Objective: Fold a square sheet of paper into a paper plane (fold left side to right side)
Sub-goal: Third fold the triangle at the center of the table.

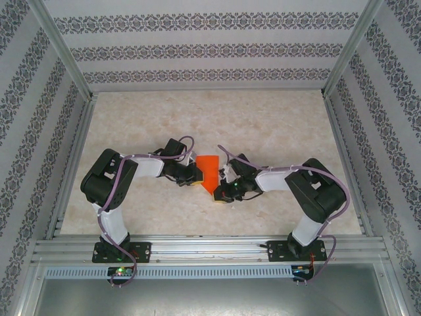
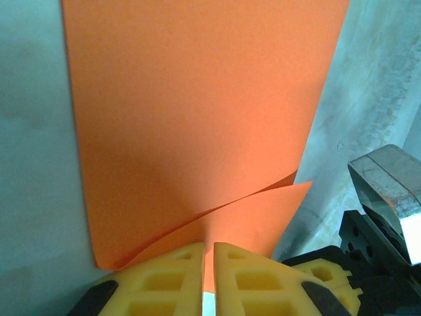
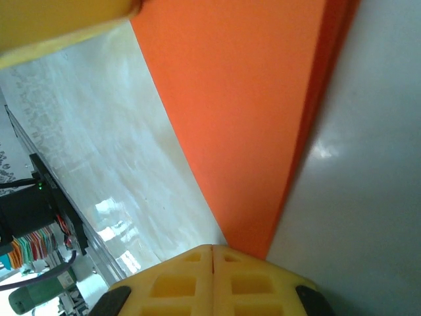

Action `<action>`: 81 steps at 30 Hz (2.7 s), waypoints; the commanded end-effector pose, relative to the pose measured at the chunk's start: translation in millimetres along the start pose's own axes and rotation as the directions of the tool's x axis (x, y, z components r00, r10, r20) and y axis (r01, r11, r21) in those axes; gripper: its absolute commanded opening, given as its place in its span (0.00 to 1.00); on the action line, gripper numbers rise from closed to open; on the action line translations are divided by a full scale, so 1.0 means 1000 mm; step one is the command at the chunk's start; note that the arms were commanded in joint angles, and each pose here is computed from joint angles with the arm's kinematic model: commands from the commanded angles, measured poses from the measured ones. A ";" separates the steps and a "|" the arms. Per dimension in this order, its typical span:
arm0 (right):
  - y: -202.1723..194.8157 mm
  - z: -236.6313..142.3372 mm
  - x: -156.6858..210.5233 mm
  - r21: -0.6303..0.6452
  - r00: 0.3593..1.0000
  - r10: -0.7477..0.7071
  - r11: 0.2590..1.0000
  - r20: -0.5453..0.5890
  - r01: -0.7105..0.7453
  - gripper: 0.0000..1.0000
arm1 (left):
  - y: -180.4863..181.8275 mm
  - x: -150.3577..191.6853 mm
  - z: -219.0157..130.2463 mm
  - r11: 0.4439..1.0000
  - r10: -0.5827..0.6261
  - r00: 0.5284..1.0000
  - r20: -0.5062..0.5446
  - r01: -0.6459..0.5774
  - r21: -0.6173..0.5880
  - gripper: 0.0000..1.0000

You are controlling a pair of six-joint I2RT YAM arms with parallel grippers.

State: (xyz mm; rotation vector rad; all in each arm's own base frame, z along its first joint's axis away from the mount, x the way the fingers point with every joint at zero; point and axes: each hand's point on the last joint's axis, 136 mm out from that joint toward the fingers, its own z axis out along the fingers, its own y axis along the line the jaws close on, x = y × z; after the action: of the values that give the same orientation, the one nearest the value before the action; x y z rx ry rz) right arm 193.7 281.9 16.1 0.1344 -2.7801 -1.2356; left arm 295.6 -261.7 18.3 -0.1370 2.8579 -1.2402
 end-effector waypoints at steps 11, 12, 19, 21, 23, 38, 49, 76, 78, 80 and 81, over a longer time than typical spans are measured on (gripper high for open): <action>0.033 -0.022 0.000 -0.051 0.997 -0.071 0.996 0.023 0.072 0.00 | 0.047 0.018 0.007 0.979 -0.120 0.992 -0.024 0.115 -0.167 0.13; 0.034 -0.021 -0.004 -0.045 0.997 -0.075 0.996 0.034 0.077 0.00 | 0.048 0.017 0.007 0.979 -0.122 0.992 -0.023 0.116 -0.167 0.13; 0.024 -0.009 -0.030 0.038 0.995 -0.064 0.997 0.075 0.061 0.00 | 0.047 0.017 0.007 0.980 -0.121 0.992 -0.026 0.116 -0.163 0.13; 0.018 -0.007 -0.031 0.062 0.996 -0.050 0.997 0.071 0.046 0.00 | 0.047 0.017 0.008 0.980 -0.122 0.992 -0.026 0.116 -0.161 0.13; 0.012 -0.005 -0.030 0.084 0.997 -0.039 0.996 0.063 0.034 0.00 | 0.046 0.017 0.008 0.980 -0.123 0.992 -0.025 0.117 -0.160 0.13; -0.043 -0.003 -0.003 0.347 0.998 0.064 0.936 -0.006 -0.058 0.00 | 0.004 0.000 -0.015 0.997 -0.029 0.998 0.051 0.033 -0.065 0.18; -0.060 -0.012 0.000 0.460 0.996 0.083 0.884 0.026 -0.085 0.00 | -0.039 0.014 -0.034 0.994 0.088 0.992 0.087 -0.093 0.058 0.16; -0.067 -0.010 0.005 0.506 0.997 0.079 0.860 0.011 -0.074 0.00 | -0.024 0.025 0.009 0.998 0.047 0.998 -0.031 -0.048 -0.045 0.14; -0.068 -0.010 0.005 0.510 0.997 0.080 0.857 0.012 -0.075 0.00 | -0.018 0.024 0.010 0.997 0.039 0.999 -0.032 -0.041 -0.067 0.14; -0.068 -0.010 0.005 0.512 0.997 0.080 0.856 0.009 -0.073 0.00 | -0.013 0.023 0.011 0.996 0.025 0.999 -0.033 -0.028 -0.083 0.13; -0.068 -0.010 0.006 0.515 0.997 0.080 0.854 0.006 -0.072 0.00 | -0.009 0.022 0.012 0.996 0.016 0.999 -0.033 -0.019 -0.089 0.12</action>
State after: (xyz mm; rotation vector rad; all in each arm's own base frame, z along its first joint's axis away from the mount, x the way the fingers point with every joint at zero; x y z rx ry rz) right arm 218.1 275.7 12.1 0.1366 -3.0075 -0.8208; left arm 279.3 -286.1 32.1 -0.0784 2.8717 -1.2005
